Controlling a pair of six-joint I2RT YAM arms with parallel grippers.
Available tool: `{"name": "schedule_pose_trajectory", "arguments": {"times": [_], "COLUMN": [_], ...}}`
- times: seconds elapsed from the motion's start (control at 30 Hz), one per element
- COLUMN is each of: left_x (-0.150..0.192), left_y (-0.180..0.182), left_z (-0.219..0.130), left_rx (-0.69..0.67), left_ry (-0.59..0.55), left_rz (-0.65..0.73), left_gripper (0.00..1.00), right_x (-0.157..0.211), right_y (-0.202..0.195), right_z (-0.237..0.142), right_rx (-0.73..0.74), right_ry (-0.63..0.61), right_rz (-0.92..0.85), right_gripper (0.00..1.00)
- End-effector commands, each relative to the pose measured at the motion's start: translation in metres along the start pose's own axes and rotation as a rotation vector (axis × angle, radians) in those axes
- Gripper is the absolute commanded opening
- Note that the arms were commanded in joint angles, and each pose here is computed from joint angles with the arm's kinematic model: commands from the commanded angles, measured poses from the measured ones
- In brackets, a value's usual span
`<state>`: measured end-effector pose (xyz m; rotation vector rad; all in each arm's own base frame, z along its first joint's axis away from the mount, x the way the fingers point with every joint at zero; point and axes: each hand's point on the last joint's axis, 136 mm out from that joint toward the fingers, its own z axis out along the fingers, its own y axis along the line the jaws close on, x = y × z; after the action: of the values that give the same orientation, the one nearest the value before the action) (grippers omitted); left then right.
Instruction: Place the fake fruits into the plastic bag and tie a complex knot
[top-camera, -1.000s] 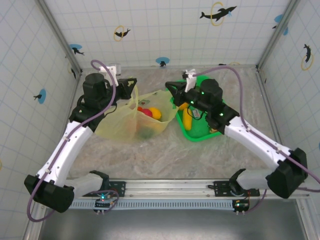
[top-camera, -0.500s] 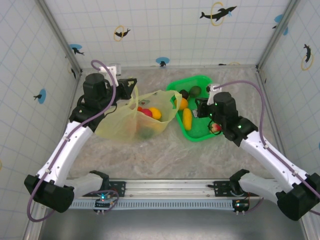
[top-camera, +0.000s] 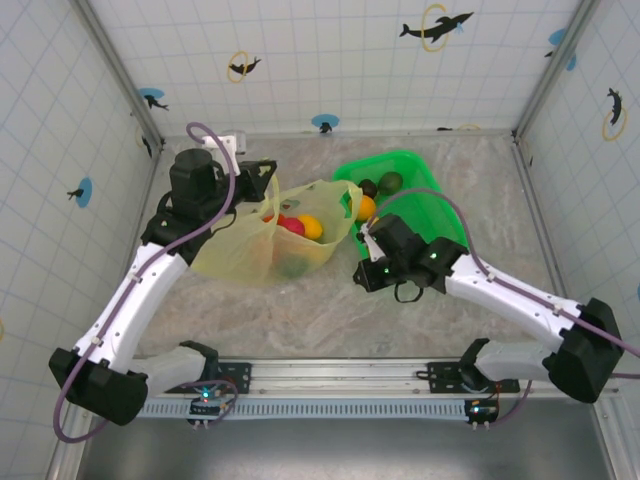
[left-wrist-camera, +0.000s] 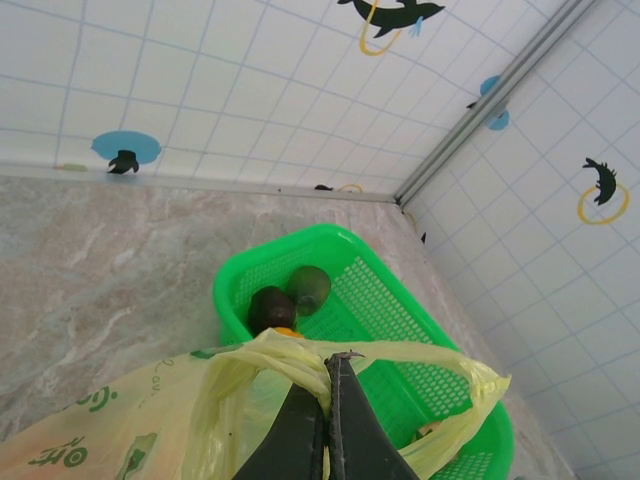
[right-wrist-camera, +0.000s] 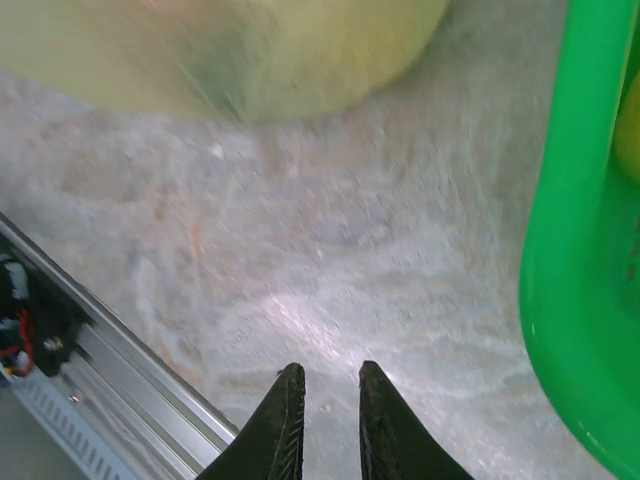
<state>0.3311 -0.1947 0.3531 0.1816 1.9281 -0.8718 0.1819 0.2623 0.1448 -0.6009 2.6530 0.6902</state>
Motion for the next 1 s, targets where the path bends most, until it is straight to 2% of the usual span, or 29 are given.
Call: {"name": "schedule_pose_trajectory", "arguments": {"times": [0.0, 0.13, 0.2, 0.37, 0.47, 0.63, 0.77, 0.87, 0.97], "left_x": [0.002, 0.004, 0.004, 0.002, 0.003, 0.004, 0.013, 0.021, 0.026], "left_y": [-0.005, -0.004, -0.004, -0.005, -0.005, -0.005, 0.001, 0.002, 0.002], "left_z": [-0.004, -0.005, -0.006, -0.007, -0.005, -0.003, 0.002, 0.004, -0.001], "left_rx": [0.017, 0.018, 0.019, 0.021, 0.025, 0.027, 0.020, 0.026, 0.024], "left_ry": [-0.005, -0.008, -0.008, -0.011, -0.009, -0.006, 0.016, 0.045, 0.058], "left_rz": [0.008, 0.008, 0.007, 0.007, 0.006, 0.002, -0.014, -0.035, -0.048], "left_gripper": [0.00, 0.00, 0.00, 0.00, 0.00, 0.00, 0.00, 0.00, 0.00], "right_x": [0.026, 0.040, 0.040, 0.017, -0.012, -0.086, -0.135, -0.158, -0.166], "right_y": [-0.035, -0.061, -0.080, -0.119, -0.146, -0.190, -0.222, -0.219, -0.191], "right_z": [0.006, 0.016, 0.017, 0.013, 0.012, 0.010, 0.013, 0.007, -0.002], "right_rx": [0.155, 0.240, 0.323, 0.464, 0.496, 0.516, 0.579, 0.558, 0.412], "right_ry": [0.084, 0.117, 0.125, 0.097, 0.036, -0.145, -0.202, -0.280, -0.381], "right_rz": [0.042, 0.071, 0.082, 0.093, 0.162, 0.283, 0.327, 0.316, 0.284], "right_gripper": [0.25, 0.34, 0.35, 0.36, 0.37, 0.42, 0.47, 0.48, 0.49]}}
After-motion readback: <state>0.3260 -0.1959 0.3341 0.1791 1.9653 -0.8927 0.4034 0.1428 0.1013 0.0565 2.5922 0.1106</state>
